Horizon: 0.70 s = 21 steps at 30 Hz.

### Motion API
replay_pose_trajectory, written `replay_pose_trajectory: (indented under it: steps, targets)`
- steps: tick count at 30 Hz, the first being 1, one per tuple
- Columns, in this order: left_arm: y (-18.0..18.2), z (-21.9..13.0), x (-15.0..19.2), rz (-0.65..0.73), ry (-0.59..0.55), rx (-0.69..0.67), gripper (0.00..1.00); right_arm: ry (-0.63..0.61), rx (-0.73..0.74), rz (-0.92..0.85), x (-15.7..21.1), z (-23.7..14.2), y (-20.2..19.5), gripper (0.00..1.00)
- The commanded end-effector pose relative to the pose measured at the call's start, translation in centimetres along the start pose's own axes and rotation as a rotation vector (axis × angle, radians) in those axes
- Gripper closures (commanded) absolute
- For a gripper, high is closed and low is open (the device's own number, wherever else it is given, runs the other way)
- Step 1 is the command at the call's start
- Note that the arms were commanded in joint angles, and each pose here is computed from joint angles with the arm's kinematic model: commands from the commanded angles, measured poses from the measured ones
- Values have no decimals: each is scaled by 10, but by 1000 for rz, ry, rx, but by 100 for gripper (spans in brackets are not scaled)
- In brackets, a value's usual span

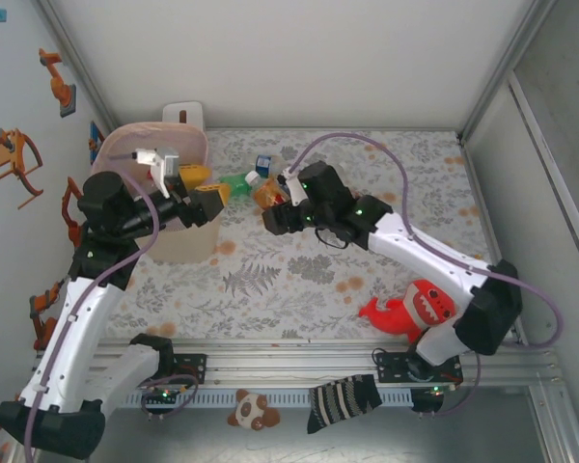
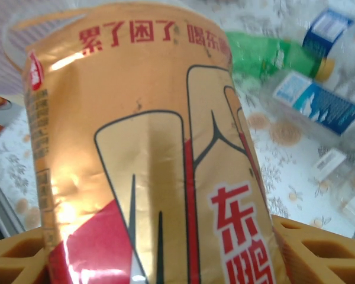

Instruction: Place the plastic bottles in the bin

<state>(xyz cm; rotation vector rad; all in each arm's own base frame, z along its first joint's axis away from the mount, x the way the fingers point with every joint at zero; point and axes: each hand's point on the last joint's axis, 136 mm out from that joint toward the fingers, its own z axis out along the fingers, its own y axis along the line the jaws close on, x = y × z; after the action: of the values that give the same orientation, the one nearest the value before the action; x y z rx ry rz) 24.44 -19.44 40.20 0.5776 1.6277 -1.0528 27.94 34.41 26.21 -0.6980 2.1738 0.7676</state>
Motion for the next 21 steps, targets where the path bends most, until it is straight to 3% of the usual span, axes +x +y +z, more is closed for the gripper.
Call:
replay_pose_trajectory:
  steps: [1, 11, 21]
  targets:
    - [-25, 6, -21, 7, -36, 70, 15, -189, -67, -73, -37, -34, 21, 39]
    - [-81, 21, -48, 36, -98, 248, 15, -492, -251, -193, -69, -111, 62, 40]
    - [-126, 35, -47, 103, -86, 383, 14, -658, -413, -281, -80, -157, 98, 41]
